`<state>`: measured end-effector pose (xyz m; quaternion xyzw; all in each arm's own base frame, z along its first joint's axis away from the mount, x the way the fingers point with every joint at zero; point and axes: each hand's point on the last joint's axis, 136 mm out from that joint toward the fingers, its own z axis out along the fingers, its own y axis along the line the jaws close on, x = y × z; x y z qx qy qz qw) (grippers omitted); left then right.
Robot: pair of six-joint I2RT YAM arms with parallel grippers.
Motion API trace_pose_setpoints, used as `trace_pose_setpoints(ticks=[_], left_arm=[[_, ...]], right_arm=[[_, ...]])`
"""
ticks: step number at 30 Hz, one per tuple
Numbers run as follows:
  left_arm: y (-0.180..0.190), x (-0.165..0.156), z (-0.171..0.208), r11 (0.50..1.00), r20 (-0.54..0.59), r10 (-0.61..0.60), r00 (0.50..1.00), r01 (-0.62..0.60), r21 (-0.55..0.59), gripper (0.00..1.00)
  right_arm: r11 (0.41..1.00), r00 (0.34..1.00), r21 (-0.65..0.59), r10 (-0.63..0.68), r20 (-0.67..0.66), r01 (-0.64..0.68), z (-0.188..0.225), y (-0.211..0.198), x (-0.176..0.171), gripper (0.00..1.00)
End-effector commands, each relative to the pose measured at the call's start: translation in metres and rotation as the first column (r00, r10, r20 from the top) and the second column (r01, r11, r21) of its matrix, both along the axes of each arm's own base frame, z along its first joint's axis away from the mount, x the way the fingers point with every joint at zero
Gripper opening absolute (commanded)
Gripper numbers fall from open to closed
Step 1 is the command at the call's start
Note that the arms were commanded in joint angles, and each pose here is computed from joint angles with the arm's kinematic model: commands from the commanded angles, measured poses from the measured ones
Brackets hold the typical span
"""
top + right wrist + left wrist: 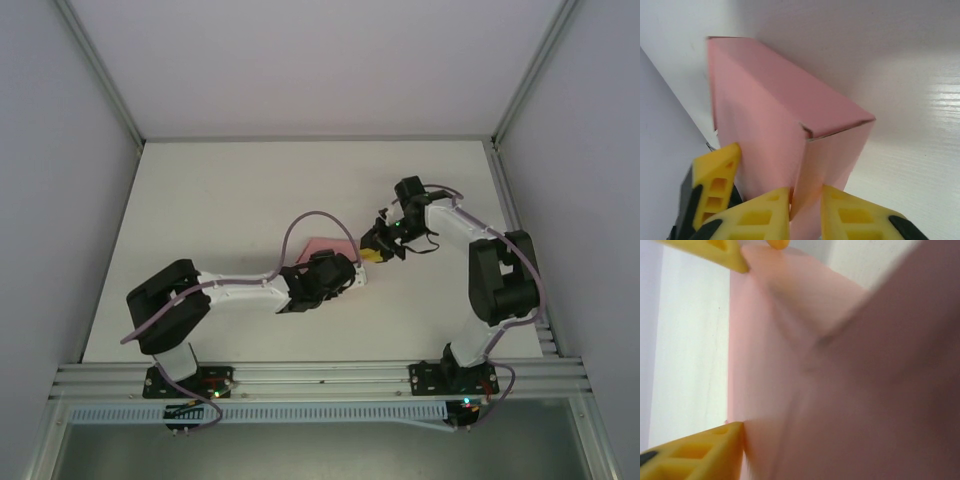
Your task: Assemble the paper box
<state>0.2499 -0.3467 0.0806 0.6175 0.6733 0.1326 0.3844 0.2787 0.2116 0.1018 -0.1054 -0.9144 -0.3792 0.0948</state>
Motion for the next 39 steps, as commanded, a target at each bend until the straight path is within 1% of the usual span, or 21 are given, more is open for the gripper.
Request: trace_pose_setpoints(ticks=[1, 3, 6, 7, 9, 12, 13, 14, 15, 17, 18, 20, 23, 25, 27, 29, 30, 32, 34, 37, 39], left_arm=[[-0.002, 0.009, 0.025, 0.997, 0.061, 0.04, 0.997, -0.035, -0.075, 0.52], [0.001, 0.007, 0.028, 0.997, 0.051, 0.035, 0.998, -0.031, -0.077, 0.52], [0.001, 0.001, 0.033, 0.997, 0.011, 0.014, 1.0, -0.013, -0.07, 0.52], [0.002, -0.003, 0.031, 0.999, -0.016, 0.001, 1.0, -0.002, -0.054, 0.52], [0.005, -0.009, 0.032, 1.0, -0.068, -0.018, 0.998, 0.017, -0.014, 0.52], [0.015, -0.02, 0.034, 0.997, -0.206, -0.052, 0.977, 0.061, 0.037, 0.52], [0.017, -0.019, 0.039, 0.998, -0.226, -0.05, 0.973, 0.059, 0.034, 0.52], [0.019, -0.024, 0.042, 0.995, -0.29, -0.08, 0.954, 0.093, 0.03, 0.52], [0.021, -0.034, 0.042, 0.989, -0.368, -0.124, 0.922, 0.144, 0.028, 0.55], [0.025, -0.042, 0.046, 0.98, -0.451, -0.162, 0.877, 0.196, 0.03, 0.56], [0.026, -0.043, 0.046, 0.977, -0.473, -0.172, 0.864, 0.211, 0.03, 0.56], [0.031, -0.042, 0.043, 0.974, -0.526, -0.169, 0.834, 0.224, 0.04, 0.56], [0.031, -0.033, 0.031, 0.978, -0.57, -0.14, 0.809, 0.203, 0.049, 0.56], [0.03, -0.027, 0.022, 0.982, -0.59, -0.115, 0.799, 0.181, 0.055, 0.56], [0.031, -0.024, 0.012, 0.984, -0.604, -0.093, 0.792, 0.167, 0.068, 0.56], [0.03, -0.024, 0.007, 0.986, -0.612, -0.079, 0.787, 0.154, 0.07, 0.56], [0.029, -0.025, 0.006, 0.986, -0.616, -0.077, 0.784, 0.15, 0.067, 0.56], [0.027, -0.023, 0.005, 0.987, -0.611, -0.083, 0.788, 0.15, 0.06, 0.55], [0.025, -0.022, 0.005, 0.987, -0.606, -0.086, 0.79, 0.149, 0.055, 0.53], [0.024, -0.022, 0.006, 0.989, -0.61, -0.078, 0.789, 0.137, 0.052, 0.54], [0.023, -0.025, 0.005, 0.991, -0.614, -0.067, 0.786, 0.124, 0.05, 0.67]], right_arm=[[1.0, 0.999, 0.016, 0.019, -0.042, -0.019, 0.004, -0.001, -0.012, 0.31], [1.0, 1.0, -0.006, 0.005, 0.0, -0.005, 0.008, -0.006, -0.006, 0.37], [0.998, 0.995, -0.037, -0.048, 0.089, 0.052, 0.02, -0.019, 0.011, 0.53], [0.997, 0.989, -0.047, -0.061, 0.134, 0.068, 0.027, -0.025, 0.017, 0.55], [0.99, 0.966, -0.092, -0.085, 0.245, 0.11, 0.042, -0.042, 0.03, 0.65], [0.974, 0.892, -0.129, -0.11, 0.439, 0.184, 0.071, -0.062, 0.044, 0.7], [0.973, 0.857, -0.12, -0.111, 0.504, 0.197, 0.083, -0.064, 0.047, 0.71], [0.974, 0.816, -0.102, -0.111, 0.567, 0.204, 0.096, -0.066, 0.049, 0.73], [0.972, 0.787, -0.09, -0.12, 0.605, 0.217, 0.102, -0.067, 0.049, 0.74], [0.967, 0.737, -0.051, -0.156, 0.657, 0.25, 0.111, -0.07, 0.047, 0.76], [0.965, 0.725, -0.026, -0.177, 0.665, 0.26, 0.112, -0.07, 0.045, 0.76], [0.967, 0.728, 0.025, -0.207, 0.654, 0.252, 0.107, -0.065, 0.039, 0.76], [0.98, 0.764, 0.062, -0.188, 0.618, 0.191, 0.095, -0.054, 0.027, 0.74], [0.984, 0.768, 0.059, -0.168, 0.617, 0.168, 0.089, -0.052, 0.023, 0.73], [0.988, 0.756, 0.047, -0.144, 0.639, 0.148, 0.084, -0.052, 0.019, 0.73], [0.994, 0.713, 0.039, -0.101, 0.694, 0.103, 0.088, -0.05, 0.017, 0.73], [0.994, 0.698, 0.027, -0.097, 0.709, 0.11, 0.088, -0.052, 0.019, 0.72], [0.998, 0.653, 0.013, -0.049, 0.756, 0.059, 0.094, -0.045, 0.018, 0.7], [1.0, 0.637, -0.006, -0.001, 0.771, 0.009, 0.094, -0.037, 0.015, 0.69], [0.994, 0.69, -0.101, 0.039, 0.723, 0.049, 0.072, -0.046, 0.019, 0.7], [0.989, 0.713, -0.132, 0.045, 0.699, 0.067, 0.061, -0.05, 0.021, 0.7]])
